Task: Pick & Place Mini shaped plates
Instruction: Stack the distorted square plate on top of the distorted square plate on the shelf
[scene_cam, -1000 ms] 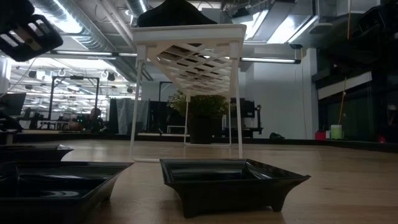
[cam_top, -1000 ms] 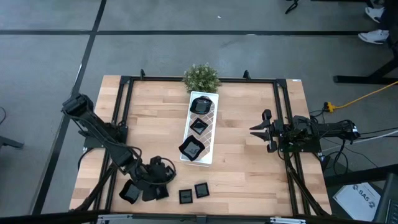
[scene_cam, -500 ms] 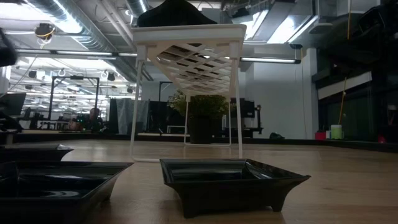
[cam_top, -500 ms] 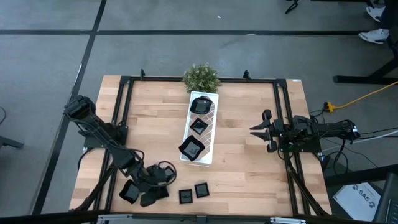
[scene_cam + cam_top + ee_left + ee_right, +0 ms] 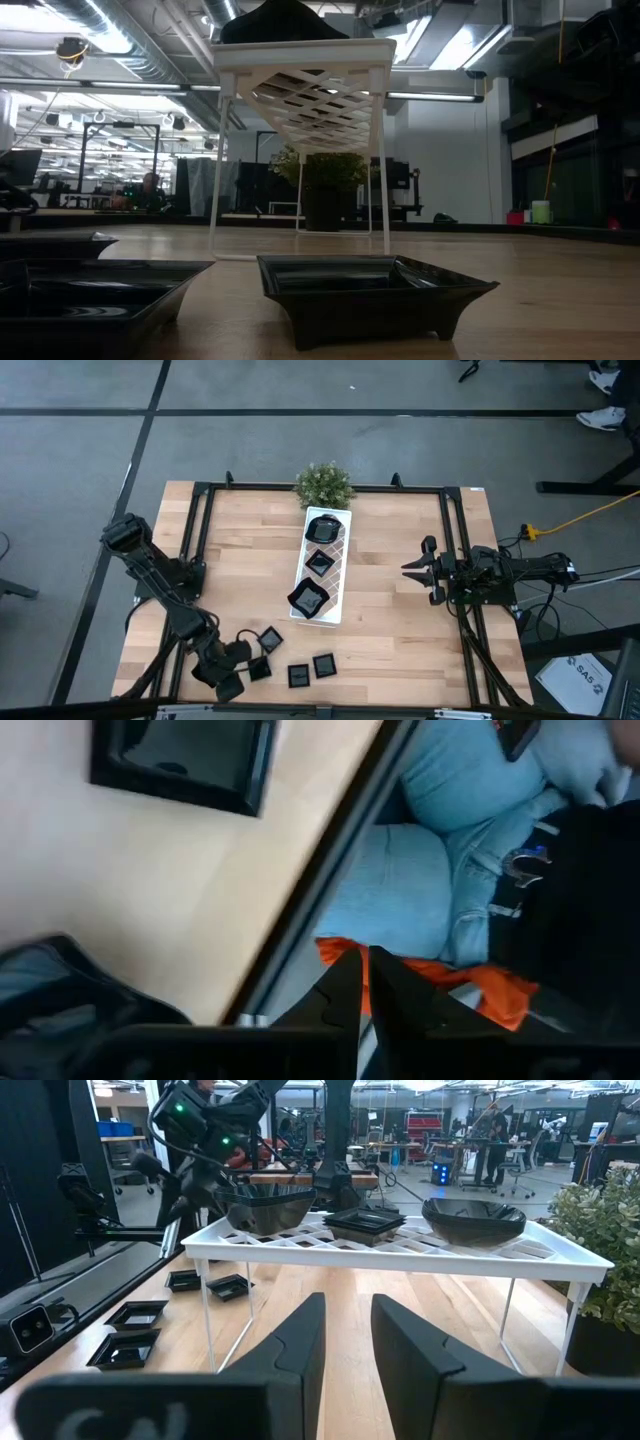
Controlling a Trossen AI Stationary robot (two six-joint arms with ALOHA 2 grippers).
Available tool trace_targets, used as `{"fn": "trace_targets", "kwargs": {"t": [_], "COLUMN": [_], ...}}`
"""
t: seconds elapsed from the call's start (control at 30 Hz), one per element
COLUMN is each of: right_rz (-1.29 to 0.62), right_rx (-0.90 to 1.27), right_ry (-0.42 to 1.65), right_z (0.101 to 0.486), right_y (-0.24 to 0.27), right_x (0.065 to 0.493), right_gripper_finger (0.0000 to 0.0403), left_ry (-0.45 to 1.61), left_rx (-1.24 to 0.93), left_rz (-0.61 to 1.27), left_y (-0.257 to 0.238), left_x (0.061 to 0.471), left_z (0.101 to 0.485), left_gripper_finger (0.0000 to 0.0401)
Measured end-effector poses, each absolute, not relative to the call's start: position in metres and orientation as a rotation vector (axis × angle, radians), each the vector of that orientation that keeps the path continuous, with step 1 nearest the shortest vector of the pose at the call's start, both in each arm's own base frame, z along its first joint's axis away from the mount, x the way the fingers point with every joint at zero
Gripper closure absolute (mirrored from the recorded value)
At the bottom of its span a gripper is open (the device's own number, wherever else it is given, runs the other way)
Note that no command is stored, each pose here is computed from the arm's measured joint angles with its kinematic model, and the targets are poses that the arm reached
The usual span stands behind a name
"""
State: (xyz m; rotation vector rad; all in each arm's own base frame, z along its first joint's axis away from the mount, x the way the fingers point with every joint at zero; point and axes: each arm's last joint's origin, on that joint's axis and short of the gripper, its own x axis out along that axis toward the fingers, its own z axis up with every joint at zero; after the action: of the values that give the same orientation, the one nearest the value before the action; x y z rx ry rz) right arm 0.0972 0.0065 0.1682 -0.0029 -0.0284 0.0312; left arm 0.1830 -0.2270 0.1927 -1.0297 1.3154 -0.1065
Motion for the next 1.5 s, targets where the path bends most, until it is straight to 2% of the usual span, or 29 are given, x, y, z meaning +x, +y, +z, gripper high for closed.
{"fn": "trace_targets", "kwargs": {"t": [0.17, 0.37, 0.7, 1.0, 1.3, 1.5], "right_rz": [0.031, 0.031, 0.031, 0.031, 0.031, 0.031], "right_rx": [-0.003, -0.003, -0.003, -0.003, -0.003, -0.003], "right_ry": [-0.028, -0.028, -0.028, -0.028, -0.028, -0.028], "right_z": [0.168, 0.168, 0.168, 0.168, 0.168, 0.168], "right_y": [0.006, 0.006, 0.007, 0.007, 0.007, 0.007], "right_x": [0.097, 0.097, 0.097, 0.097, 0.097, 0.097], "right_gripper_finger": [0.0318, 0.0318, 0.0318, 0.0318, 0.0318, 0.0318], "left_ry": [1.226, 1.132, 1.114, 1.106, 1.104, 1.15], "left_rx": [-1.016, -0.896, -0.642, -0.685, -0.582, -0.734], "left_rz": [-0.1, -0.061, 0.13, 0.157, 0.128, 0.127], "left_y": [-0.234, -0.232, -0.217, -0.217, -0.222, -0.237], "left_x": [0.182, 0.182, 0.175, 0.178, 0.185, 0.173], "left_z": [0.201, 0.203, 0.2, 0.203, 0.245, 0.261], "left_gripper_finger": [0.0397, 0.0398, 0.0398, 0.0398, 0.0398, 0.0398]}}
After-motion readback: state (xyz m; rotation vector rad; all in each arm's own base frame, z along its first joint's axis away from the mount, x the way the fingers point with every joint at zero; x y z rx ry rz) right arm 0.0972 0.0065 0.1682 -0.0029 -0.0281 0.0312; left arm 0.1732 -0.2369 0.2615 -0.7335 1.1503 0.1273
